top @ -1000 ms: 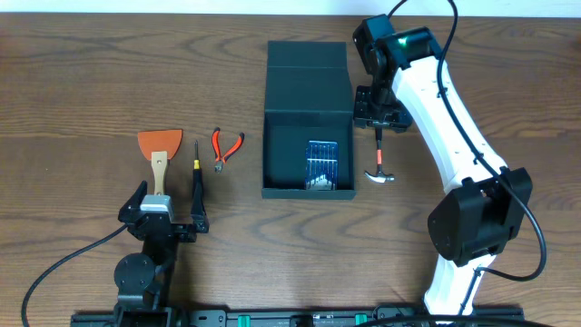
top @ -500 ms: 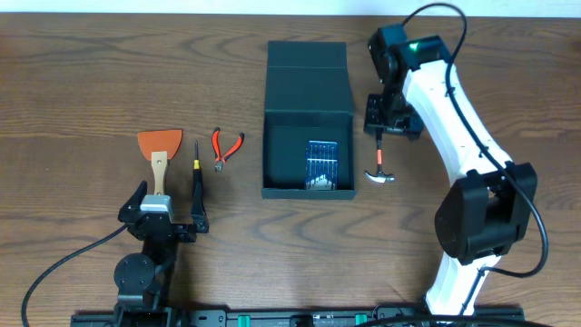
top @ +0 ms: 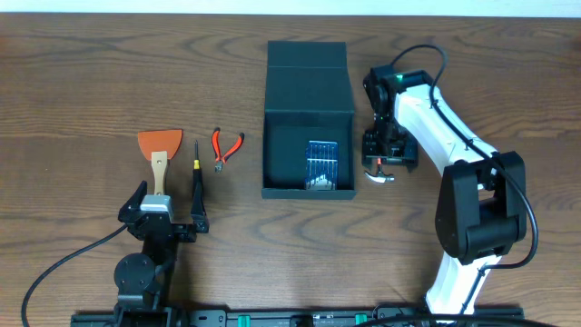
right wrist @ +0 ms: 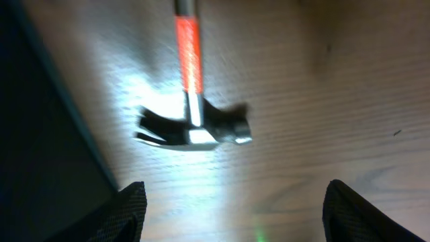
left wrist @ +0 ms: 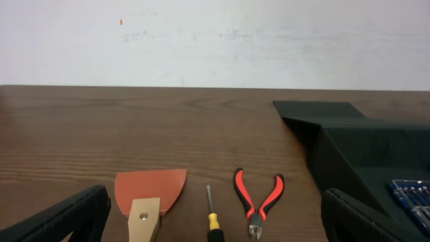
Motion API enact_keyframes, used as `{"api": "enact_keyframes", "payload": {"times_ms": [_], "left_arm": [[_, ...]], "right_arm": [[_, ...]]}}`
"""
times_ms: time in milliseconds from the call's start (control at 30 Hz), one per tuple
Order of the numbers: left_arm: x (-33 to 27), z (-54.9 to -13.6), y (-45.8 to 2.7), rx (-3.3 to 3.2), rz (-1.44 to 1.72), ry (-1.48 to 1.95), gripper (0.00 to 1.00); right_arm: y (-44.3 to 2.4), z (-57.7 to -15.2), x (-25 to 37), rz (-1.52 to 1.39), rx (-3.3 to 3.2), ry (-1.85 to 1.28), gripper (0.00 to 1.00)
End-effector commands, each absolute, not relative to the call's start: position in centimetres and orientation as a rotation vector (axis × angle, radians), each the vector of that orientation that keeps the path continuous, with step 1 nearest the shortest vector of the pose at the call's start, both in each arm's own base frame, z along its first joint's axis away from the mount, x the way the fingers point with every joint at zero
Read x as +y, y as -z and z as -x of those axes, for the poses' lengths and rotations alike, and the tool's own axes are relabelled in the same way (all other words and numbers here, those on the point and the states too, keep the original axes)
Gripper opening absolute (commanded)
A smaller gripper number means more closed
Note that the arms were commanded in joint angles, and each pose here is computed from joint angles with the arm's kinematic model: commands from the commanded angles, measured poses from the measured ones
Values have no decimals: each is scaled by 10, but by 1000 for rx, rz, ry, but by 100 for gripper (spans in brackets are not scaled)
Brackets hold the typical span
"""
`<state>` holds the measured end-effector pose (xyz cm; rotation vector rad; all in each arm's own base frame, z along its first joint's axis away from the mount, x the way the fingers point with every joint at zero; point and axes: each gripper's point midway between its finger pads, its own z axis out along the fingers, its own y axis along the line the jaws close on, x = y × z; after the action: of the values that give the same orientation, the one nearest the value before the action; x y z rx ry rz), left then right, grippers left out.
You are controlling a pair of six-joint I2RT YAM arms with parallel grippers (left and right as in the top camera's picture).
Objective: Pack container
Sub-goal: 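Raise the right gripper and move it over the claw hammer, then lower the right gripper and grasp the hammer at its head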
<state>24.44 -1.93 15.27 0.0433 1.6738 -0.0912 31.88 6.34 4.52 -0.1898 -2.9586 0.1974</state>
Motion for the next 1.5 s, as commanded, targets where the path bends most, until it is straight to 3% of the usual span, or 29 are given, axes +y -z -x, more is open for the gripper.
{"api": "enact_keyframes", "payload": {"times_ms": [0,600,967,1467], "left_arm": [[-23,-243,-138,1719,-74,96,99],[-23,-243,-138,1719,-74,96,99],[-23,-243,-138,1719,-74,96,99],[-23,-243,-138,1719,-74,96,98]], "right_arm": [[-52,-316,57,138,-2974,-179,65],[-117,-309,63,24,-3262,-21,71],[-80,-302,72,2,-3257,78,75],[-51,-312,79,38,-3195,198,74]]}}
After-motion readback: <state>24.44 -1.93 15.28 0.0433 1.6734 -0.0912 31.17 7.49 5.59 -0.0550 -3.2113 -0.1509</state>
